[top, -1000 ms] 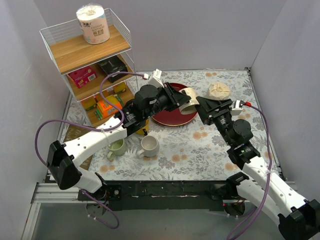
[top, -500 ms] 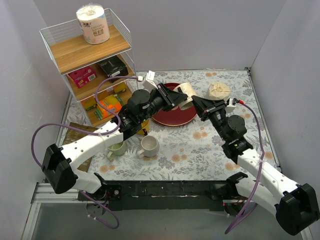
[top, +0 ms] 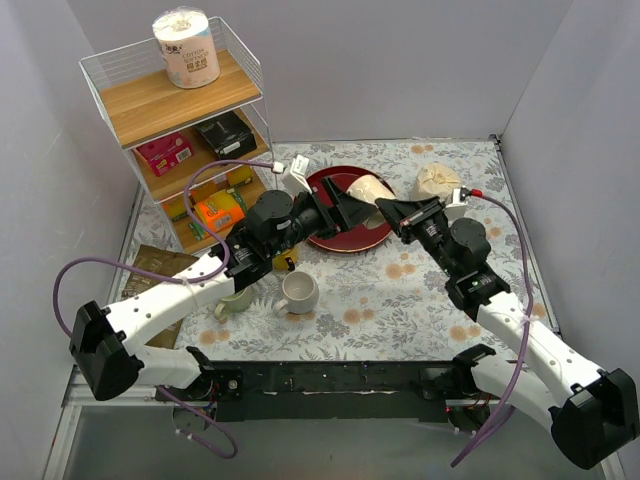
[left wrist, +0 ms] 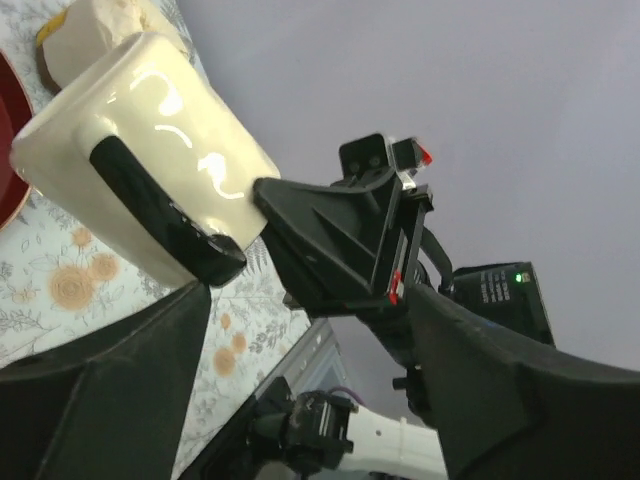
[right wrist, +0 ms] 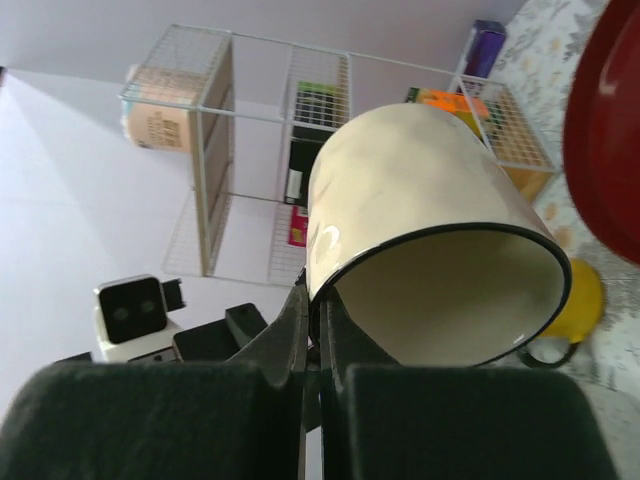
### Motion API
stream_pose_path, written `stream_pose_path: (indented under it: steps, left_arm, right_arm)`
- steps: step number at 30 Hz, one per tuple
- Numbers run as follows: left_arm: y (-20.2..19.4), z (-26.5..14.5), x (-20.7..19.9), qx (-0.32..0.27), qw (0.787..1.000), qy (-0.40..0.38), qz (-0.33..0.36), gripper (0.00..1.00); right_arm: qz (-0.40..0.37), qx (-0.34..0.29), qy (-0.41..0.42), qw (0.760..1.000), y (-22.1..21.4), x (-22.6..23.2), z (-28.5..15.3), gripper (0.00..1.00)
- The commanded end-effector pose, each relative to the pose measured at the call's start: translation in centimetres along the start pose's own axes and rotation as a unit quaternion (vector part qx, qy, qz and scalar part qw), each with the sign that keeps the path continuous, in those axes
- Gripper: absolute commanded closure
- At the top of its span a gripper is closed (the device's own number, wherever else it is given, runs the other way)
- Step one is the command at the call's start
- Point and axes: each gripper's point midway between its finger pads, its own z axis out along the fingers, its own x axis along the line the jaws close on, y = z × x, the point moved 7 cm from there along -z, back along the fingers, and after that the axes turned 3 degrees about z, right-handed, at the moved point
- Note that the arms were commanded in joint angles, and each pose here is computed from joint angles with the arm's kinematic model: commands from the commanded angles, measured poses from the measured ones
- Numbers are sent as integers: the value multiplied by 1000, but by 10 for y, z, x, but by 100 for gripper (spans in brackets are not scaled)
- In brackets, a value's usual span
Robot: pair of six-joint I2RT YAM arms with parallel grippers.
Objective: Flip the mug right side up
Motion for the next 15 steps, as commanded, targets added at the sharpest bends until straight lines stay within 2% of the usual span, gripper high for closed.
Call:
stream_pose_path:
  steps: [1,2,4,6,8,14,15]
  left_arm:
    - [-1,-25,2,15,999,29,35,14]
    - [1,-32,0,12,999,31,38,6]
    - [4,-38,11,-6,996,71,51,2]
    - [8,-48,11,-19,995,81,63,2]
    - [11,-54,18,-29,990,111,76,2]
    - [32,-68,23,-63,973,193,113,2]
    - [35,-69,23,-67,970,204,117,2]
  right_arm:
    - [-156,28,-17,987,1,24,-4,99]
    - [-181,43,-58,981,1,24,-7,99]
    - [-262,70,-94,958,2,19,-7,99]
    - [-319,102,-141,932,4,11,-15,99]
    - [-337,132,-188,913,5,-4,-21,99]
    - [-396,241,-237,854,-13,-40,-34,99]
    - [-424,265,-229,835,-26,-41,-36,99]
